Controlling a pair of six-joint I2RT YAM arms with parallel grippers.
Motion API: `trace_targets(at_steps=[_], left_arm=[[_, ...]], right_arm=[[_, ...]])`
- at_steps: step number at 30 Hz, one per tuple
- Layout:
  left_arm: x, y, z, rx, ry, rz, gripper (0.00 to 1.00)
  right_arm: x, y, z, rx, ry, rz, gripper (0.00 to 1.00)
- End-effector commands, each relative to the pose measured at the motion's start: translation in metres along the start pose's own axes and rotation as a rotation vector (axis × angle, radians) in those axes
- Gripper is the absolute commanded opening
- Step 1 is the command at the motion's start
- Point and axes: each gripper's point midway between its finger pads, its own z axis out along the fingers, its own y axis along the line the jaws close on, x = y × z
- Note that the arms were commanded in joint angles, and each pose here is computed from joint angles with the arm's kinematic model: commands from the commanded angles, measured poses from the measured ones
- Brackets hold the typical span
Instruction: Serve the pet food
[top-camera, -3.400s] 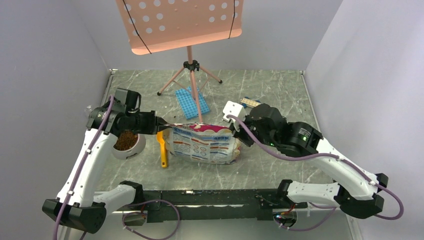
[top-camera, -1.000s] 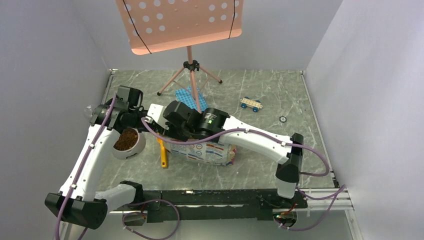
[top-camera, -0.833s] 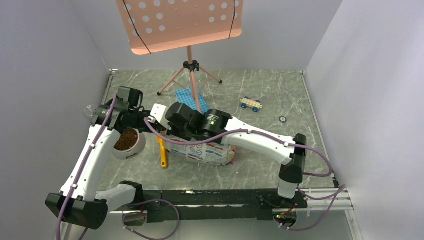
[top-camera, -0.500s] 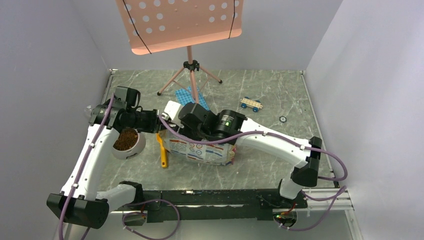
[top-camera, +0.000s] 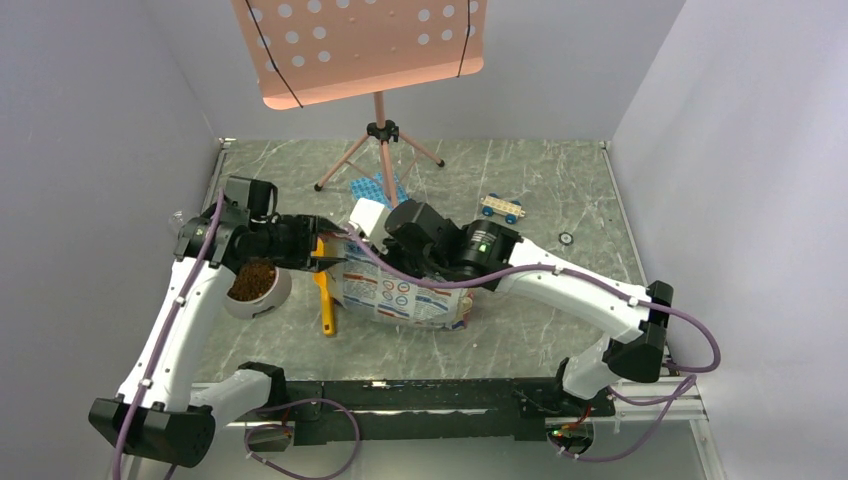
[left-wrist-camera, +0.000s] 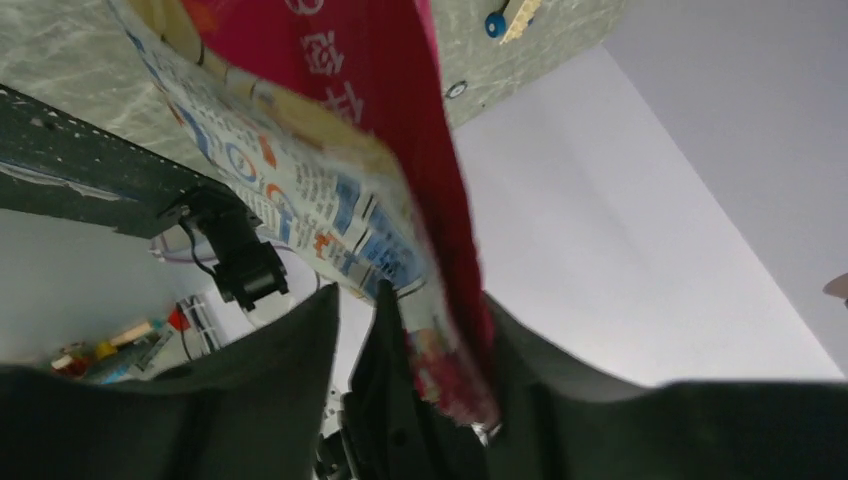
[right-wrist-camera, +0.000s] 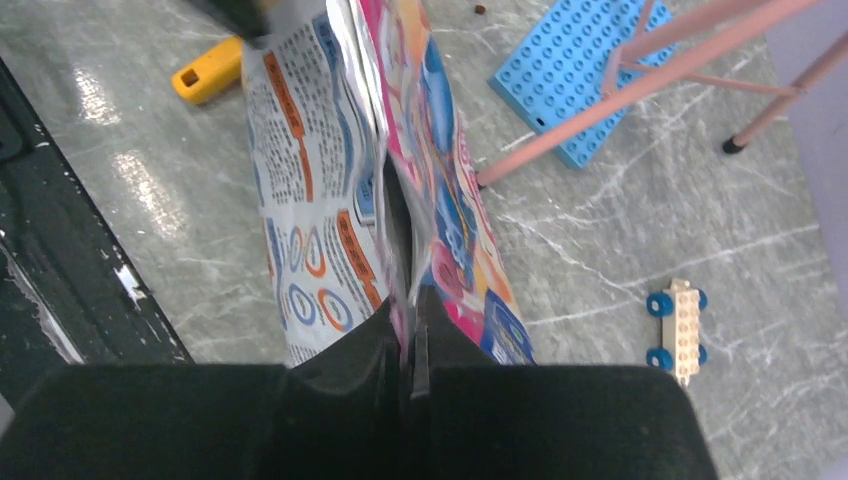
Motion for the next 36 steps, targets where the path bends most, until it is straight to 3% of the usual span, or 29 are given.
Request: trace_targets(at_steps=[1, 2, 5, 10, 16, 18, 19, 22, 28, 33, 36], left_arm=[[0.009, -0.009, -0.003, 0.082, -0.078, 0.040, 0.67], [0.018, -0.008, 0.000, 0.076, -0.060, 0.050, 0.73], [0.039, -0.003, 0.018, 0.045, -0.005, 0.062, 0.76], [0.047, -0.011, 0.031, 0.038, -0.003, 0.080, 0.68], [0.042, -0.022, 0.031, 0.068, -0.040, 0.079, 0.32], [0.042, -0.022, 0.033, 0.074, -0.027, 0.074, 0.16], [0.043, -0.022, 0.034, 0.080, -0.015, 0.072, 0.03], [0.040, -0.021, 0.031, 0.078, -0.026, 0.061, 0.00], [0.012, -0.022, 0.002, 0.078, -0.114, 0.026, 0.00], [0.016, -0.025, -0.001, 0.084, -0.088, 0.032, 0.00], [0.017, -0.021, -0.001, 0.070, -0.087, 0.029, 0.00]], right_arm=[[-0.002, -0.026, -0.038, 0.041, -0.006, 0.018, 0.09], [-0.005, -0.025, -0.037, 0.030, -0.010, 0.012, 0.08], [-0.014, -0.024, -0.037, 0.014, -0.027, 0.002, 0.07], [-0.014, -0.022, -0.041, -0.003, -0.035, -0.014, 0.08], [0.015, -0.031, -0.043, 0.063, 0.039, -0.039, 0.34], [0.024, -0.038, -0.045, 0.099, 0.057, -0.030, 0.36], [0.028, -0.042, -0.046, 0.122, 0.060, -0.021, 0.34], [0.044, -0.056, -0.051, 0.194, 0.082, 0.001, 0.00], [0.094, -0.081, -0.084, 0.275, 0.110, 0.032, 0.00], [0.100, -0.086, -0.095, 0.285, 0.097, 0.076, 0.03], [0.100, -0.087, -0.093, 0.284, 0.106, 0.087, 0.00]])
